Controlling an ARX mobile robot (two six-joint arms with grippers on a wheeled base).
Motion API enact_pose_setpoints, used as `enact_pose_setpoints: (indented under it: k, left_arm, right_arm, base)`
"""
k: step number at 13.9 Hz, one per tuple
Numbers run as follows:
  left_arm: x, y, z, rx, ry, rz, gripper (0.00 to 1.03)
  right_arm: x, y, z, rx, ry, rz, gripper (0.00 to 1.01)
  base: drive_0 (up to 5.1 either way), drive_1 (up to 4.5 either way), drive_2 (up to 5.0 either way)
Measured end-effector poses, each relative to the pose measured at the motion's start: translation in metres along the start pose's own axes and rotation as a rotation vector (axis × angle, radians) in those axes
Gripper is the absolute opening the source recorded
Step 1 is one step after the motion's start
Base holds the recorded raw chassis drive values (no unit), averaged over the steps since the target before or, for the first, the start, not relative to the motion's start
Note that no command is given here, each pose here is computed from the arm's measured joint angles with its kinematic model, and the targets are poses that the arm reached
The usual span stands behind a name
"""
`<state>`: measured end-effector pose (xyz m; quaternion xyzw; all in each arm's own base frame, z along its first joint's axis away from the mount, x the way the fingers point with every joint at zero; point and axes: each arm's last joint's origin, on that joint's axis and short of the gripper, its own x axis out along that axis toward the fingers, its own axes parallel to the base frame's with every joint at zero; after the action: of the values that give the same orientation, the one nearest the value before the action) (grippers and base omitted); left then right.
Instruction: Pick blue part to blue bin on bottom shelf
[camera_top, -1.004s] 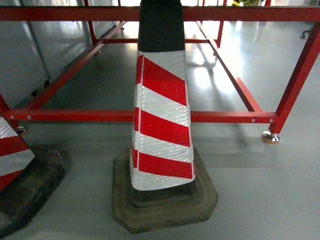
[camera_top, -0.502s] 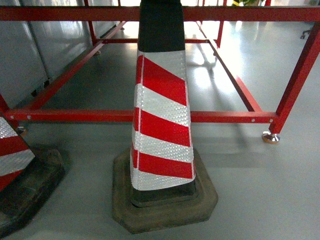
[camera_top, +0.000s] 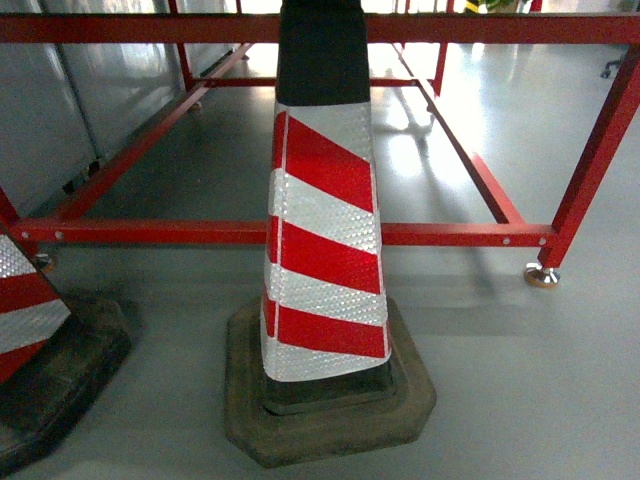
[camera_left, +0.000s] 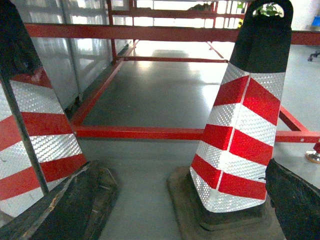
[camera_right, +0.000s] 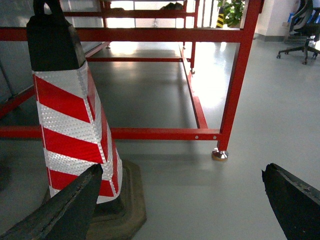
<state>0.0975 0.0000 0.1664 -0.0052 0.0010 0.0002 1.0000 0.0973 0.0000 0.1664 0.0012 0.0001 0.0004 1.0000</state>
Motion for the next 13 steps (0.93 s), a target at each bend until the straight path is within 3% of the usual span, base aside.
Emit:
enact_pose_setpoints:
  k: [13]
  left_arm:
    - [0.0, 0.0, 0.0001, 0.005, -0.002, 0.001, 0.98]
  right_arm:
    - [0.0, 0.0, 0.0, 0.0, 0.0, 0.0, 0.98]
  base:
    - [0.0, 0.0, 0.0]
